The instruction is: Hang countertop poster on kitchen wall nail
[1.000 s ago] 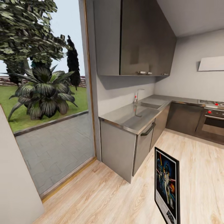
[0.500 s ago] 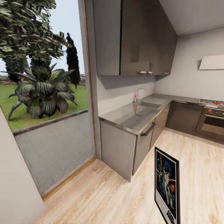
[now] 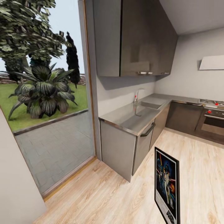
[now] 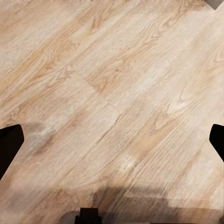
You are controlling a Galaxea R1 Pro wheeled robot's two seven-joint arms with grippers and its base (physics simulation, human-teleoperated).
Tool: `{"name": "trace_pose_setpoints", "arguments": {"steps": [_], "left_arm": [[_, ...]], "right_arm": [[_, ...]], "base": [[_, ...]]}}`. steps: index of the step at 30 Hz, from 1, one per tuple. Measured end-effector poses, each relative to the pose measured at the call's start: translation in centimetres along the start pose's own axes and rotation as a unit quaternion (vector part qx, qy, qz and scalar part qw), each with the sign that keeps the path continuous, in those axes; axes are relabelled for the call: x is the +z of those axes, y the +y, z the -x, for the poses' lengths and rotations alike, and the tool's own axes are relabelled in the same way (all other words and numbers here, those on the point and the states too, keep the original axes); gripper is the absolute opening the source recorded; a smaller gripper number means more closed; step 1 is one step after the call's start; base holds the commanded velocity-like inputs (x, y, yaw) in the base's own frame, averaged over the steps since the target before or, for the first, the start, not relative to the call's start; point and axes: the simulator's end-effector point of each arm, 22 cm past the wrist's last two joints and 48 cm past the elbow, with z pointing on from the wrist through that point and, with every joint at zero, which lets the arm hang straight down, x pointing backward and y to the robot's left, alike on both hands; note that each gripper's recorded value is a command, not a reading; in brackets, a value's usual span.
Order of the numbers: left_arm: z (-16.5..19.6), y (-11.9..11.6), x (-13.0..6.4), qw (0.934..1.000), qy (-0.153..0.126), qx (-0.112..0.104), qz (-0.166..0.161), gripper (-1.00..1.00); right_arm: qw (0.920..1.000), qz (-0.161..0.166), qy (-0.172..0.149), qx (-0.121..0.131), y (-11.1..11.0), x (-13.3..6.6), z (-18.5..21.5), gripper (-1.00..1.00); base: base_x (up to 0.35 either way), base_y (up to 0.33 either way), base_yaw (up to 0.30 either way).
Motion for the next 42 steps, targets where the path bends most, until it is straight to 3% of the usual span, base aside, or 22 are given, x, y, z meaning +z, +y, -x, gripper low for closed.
{"name": "trace_pose_setpoints", "arguments": {"steps": [42], "left_arm": [[2.4,-0.5,-4.6,1.0,0.001,0.0,0.0,1.0]], "right_arm": [[1.0,0.0,0.001,-0.001,0.0,-3.4,3.9,-1.0]], "base": [[0.0,0.0,0.0]]}}
